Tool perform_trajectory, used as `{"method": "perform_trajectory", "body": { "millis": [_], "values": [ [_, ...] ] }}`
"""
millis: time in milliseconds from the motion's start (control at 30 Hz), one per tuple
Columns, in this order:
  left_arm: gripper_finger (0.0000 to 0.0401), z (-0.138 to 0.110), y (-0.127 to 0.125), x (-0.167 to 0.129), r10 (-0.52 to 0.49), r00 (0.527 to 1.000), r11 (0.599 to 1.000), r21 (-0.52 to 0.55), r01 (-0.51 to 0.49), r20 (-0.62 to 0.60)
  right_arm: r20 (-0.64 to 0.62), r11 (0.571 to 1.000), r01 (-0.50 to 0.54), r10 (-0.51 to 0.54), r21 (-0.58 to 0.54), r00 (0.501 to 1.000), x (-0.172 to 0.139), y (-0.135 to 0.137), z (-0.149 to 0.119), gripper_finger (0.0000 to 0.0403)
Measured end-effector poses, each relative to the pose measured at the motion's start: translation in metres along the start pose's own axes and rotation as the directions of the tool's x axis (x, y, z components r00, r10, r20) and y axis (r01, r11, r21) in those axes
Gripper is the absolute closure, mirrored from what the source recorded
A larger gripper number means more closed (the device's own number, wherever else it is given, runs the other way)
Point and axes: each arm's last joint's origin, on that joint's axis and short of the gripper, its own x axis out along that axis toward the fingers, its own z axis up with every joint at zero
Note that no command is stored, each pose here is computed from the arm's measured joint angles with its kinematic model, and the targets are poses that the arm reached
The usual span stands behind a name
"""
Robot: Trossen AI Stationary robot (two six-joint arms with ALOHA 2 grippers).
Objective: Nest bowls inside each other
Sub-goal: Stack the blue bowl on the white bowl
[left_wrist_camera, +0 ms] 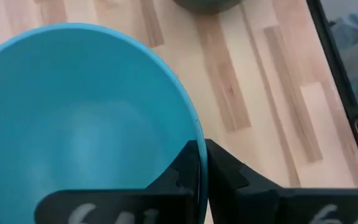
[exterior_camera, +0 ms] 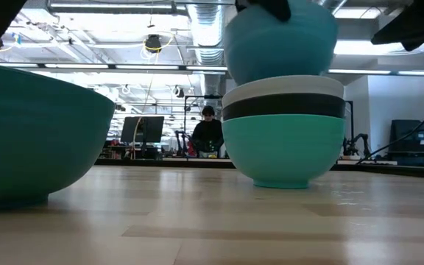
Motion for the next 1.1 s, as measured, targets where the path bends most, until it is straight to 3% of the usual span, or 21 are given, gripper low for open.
{"method": "perform_trajectory", "body": {
  "millis": [300,533,833,1000,1100],
  "values": [
    [0.0401,0.001,-0.004,0.038,0.037,0.993,0.990,-0.137,-0.022,0.111,-0.033,0.999,-0.051,0.051,-0.005,0.998,0.000,0.002,-0.001,0.0321],
    [0.0401,-0.008,-0.002,0.052,0.126,0.990,0.974,-0.197,-0.112,0.060,-0.035,0.993,-0.099,0.097,-0.059,0.995,-0.003,0.005,-0.002,0.0321],
    [0.0400,-0.009,-0.005,0.054,0.133,0.990,0.968,-0.220,-0.118,0.055,-0.033,0.990,-0.121,0.118,-0.073,0.992,-0.004,0.006,-0.002,0.0321],
    [0.0376,-0.009,-0.004,0.054,0.067,0.996,0.967,-0.250,-0.050,0.058,-0.032,0.990,-0.118,0.116,-0.072,0.993,-0.004,0.006,-0.002,0.0321],
    [0.0361,-0.010,-0.003,0.056,0.092,0.994,0.961,-0.265,-0.074,0.054,-0.032,0.990,-0.118,0.116,-0.072,0.993,-0.004,0.006,-0.002,0.0321]
  ]
}}
